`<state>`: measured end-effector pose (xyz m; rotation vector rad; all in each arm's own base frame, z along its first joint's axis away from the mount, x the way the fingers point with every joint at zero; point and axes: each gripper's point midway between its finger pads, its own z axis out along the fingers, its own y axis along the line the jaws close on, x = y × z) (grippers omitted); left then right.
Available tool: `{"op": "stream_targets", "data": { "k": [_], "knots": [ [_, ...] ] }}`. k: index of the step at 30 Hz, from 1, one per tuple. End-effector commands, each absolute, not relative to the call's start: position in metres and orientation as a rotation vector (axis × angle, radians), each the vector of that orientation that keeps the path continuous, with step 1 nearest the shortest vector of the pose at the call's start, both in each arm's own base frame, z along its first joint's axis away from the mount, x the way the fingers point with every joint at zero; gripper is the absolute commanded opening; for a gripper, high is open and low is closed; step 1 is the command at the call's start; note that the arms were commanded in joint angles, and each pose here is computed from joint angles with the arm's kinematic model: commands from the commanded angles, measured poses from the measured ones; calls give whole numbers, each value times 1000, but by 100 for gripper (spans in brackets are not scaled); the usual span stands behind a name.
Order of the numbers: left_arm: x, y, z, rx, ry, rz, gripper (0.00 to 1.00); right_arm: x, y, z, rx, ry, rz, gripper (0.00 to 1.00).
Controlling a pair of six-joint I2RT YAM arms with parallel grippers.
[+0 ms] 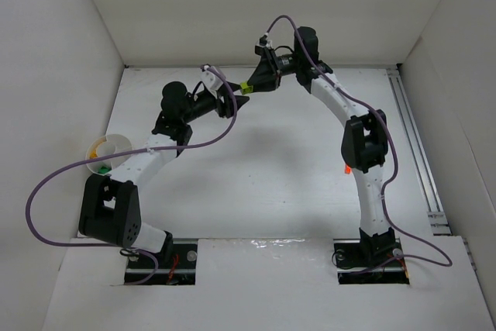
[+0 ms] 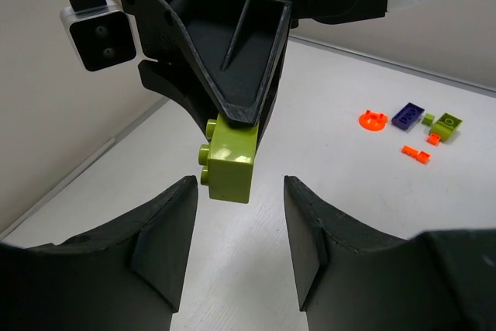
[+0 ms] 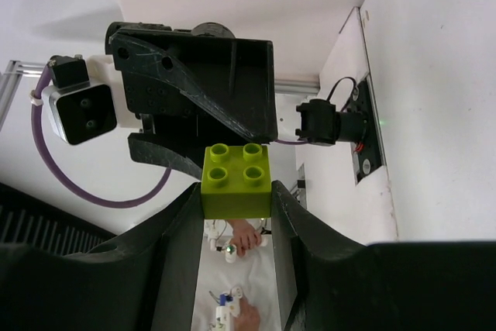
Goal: Sort the legos into containers by color
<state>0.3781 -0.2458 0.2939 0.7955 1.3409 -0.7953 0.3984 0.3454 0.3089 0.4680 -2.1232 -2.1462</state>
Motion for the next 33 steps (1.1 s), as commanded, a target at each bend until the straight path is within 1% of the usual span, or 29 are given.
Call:
{"op": "stream_targets", "data": {
  "k": [1, 6, 9, 13, 18, 19, 22, 23, 24, 25, 26, 27, 28, 29, 31, 33],
  "knots": [
    [373, -251, 325, 825, 1235, -777, 45, 376, 339, 324, 665, -2037, -2137, 8],
    [375, -250, 330, 816, 1228, -766, 45, 375, 338, 317, 640, -2026, -2117, 8],
    [378, -249, 330, 808, 1228, -748, 42, 375, 338, 314, 638, -2026, -2116, 8],
    [379, -246, 334, 789, 1226, -730, 42, 375, 338, 314, 638, -2026, -2116, 8],
    [379, -246, 335, 789, 1226, -730, 35, 375, 338, 314, 649, -2027, -2121, 8],
    [379, -246, 335, 789, 1226, -730, 32, 375, 338, 315, 638, -2026, -2116, 8],
    [379, -246, 335, 789, 1226, -730, 27, 375, 338, 315, 638, -2026, -2115, 8],
    [379, -246, 335, 789, 1226, -730, 22, 375, 338, 315, 649, -2028, -2120, 8],
    [379, -246, 335, 789, 1226, -730, 20, 375, 338, 315, 649, -2028, -2120, 8],
    [379, -246, 335, 789, 1226, -730, 18, 375, 338, 315, 649, -2028, -2120, 11],
    [381, -245, 335, 779, 1229, -722, 16, 375, 338, 315, 659, -2029, -2125, 16],
    [383, -243, 335, 767, 1234, -712, 12, 375, 338, 316, 645, -2028, -2118, 26],
    [382, -243, 332, 767, 1258, -718, 10, 375, 338, 316, 656, -2029, -2123, 40],
    [384, -241, 338, 766, 1259, -701, 9, 375, 338, 316, 656, -2029, -2123, 45],
    [381, -236, 343, 750, 1283, -679, 7, 386, 331, 308, 583, -2058, -2132, 52],
    [378, -229, 338, 731, 1336, -658, 4, 402, 321, 310, 512, -2132, -2189, 53]
  ]
}}
